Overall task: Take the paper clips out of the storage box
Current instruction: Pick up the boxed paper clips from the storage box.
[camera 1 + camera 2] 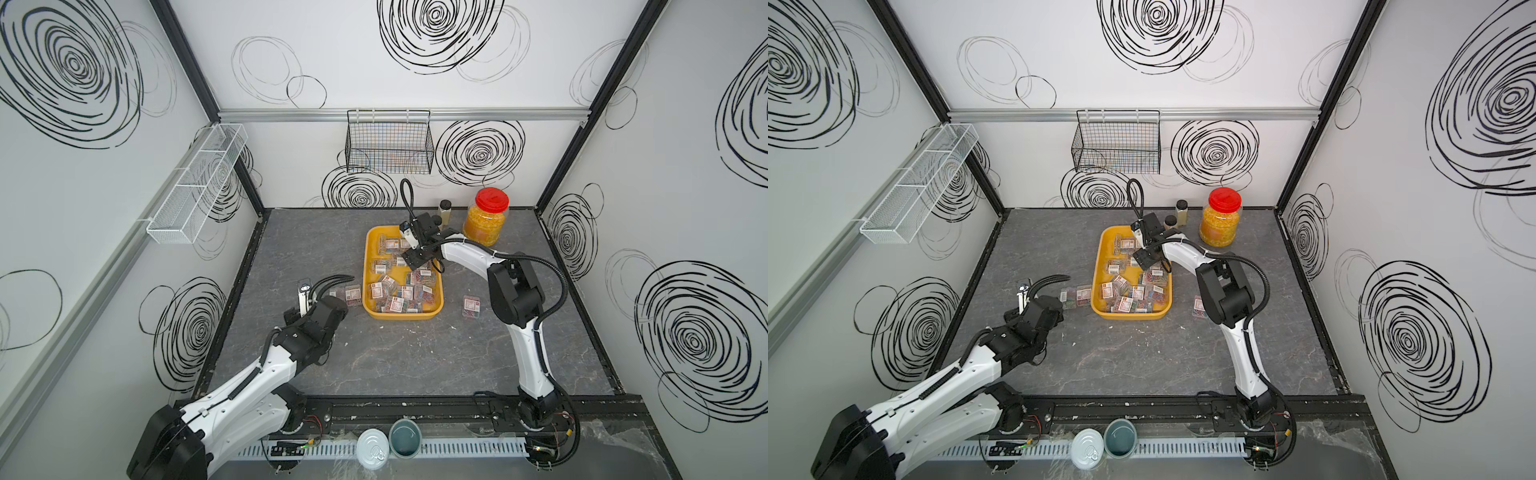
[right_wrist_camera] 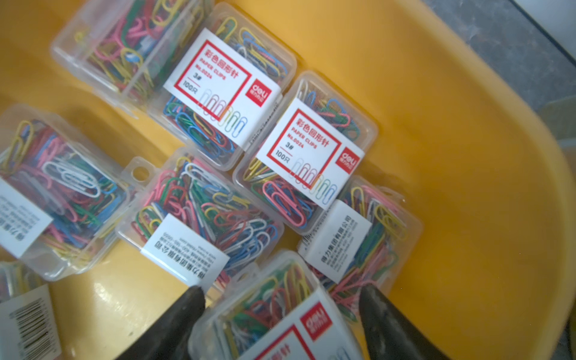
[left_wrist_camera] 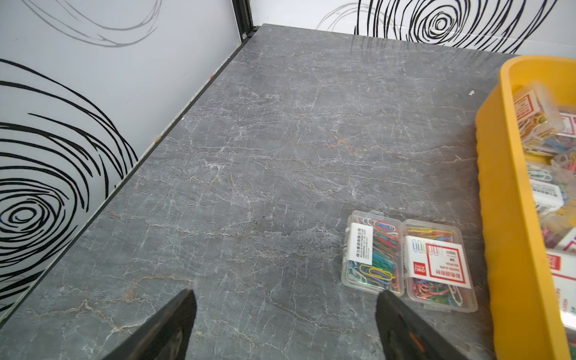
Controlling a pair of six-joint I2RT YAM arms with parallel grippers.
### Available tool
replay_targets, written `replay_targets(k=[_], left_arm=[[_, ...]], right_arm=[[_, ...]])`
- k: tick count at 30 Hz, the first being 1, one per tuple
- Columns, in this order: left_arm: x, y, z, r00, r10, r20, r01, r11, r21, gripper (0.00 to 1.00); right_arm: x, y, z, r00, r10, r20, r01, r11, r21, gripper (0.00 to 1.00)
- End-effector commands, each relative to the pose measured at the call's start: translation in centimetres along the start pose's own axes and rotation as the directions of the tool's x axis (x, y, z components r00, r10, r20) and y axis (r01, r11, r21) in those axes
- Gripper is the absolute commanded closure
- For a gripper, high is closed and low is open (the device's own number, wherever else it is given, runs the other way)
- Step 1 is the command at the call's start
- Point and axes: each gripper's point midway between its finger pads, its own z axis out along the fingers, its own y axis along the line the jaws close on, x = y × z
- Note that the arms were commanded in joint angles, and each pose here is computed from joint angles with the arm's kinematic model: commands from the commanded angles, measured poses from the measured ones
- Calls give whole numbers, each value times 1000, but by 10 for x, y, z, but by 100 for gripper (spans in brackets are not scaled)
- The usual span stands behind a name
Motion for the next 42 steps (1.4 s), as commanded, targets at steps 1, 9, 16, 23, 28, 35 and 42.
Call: replay_targets(k=[1, 9, 16, 23, 28, 35, 42], left_arm=[[-12, -4, -3, 999, -29, 27, 29, 1000, 3, 6], [-12, -4, -3, 999, -32, 28, 31, 999, 5, 6], [-12, -3, -3, 999, -32, 29, 32, 999, 5, 6], [-12, -2, -4, 999, -37, 32, 37, 999, 7, 6], [-14, 0, -5, 998, -45, 38, 45, 999, -1, 7], [-15, 3, -11, 996, -59, 63, 59, 998, 9, 7], [-15, 1, -12, 996, -60, 63, 59, 998, 20, 8]], right_arm=[[13, -6, 2, 998, 49, -50, -49, 999, 10, 22], [16, 17, -12, 998, 65, -27, -66, 997, -33, 19], [17, 12, -16, 994, 98, -38, -98, 995, 12, 27], [12, 6, -15, 989, 142, -42, -141, 989, 43, 48], [-9, 5, -33, 980, 199, 7, -199, 980, 17, 58], [-29, 3, -83, 952, 295, 82, -296, 955, 0, 69], [-5, -4, -141, 894, 407, 187, -416, 909, 9, 76]])
